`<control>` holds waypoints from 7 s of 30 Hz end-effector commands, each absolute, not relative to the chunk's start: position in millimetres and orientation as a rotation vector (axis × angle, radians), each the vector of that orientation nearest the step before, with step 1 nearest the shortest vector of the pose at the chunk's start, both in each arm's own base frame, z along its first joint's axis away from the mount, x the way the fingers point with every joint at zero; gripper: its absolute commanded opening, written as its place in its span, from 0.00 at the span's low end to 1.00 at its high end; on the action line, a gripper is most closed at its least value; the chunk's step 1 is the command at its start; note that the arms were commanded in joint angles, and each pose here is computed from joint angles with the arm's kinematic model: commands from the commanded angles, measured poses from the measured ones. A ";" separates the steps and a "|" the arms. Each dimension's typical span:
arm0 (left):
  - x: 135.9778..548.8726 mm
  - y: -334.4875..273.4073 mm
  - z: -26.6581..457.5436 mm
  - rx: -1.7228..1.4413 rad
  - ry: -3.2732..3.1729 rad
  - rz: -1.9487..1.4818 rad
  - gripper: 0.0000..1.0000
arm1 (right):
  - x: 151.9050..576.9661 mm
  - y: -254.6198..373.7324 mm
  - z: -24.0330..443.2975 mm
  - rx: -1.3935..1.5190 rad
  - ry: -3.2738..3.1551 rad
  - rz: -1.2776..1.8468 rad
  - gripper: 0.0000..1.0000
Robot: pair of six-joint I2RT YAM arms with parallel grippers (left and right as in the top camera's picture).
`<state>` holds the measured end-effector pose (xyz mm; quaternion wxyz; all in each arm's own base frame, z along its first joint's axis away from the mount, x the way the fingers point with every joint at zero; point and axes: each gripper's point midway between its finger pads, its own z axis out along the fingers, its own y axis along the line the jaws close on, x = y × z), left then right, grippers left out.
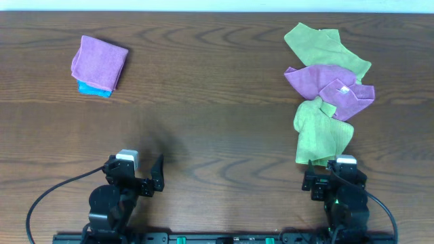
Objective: Fold the cloth
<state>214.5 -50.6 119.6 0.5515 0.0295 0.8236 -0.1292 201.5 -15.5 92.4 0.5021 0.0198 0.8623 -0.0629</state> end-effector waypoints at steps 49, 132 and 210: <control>214.9 -48.9 111.3 0.052 1.962 -0.300 0.95 | 271.1 52.0 123.4 0.409 2.057 0.553 0.99; 214.9 -48.9 111.3 0.052 1.962 -0.300 0.95 | 325.7 144.5 151.0 -0.016 2.712 0.211 0.99; 214.9 -48.9 111.3 0.052 1.962 -0.300 0.95 | 331.8 298.5 18.4 -0.950 2.601 0.407 0.01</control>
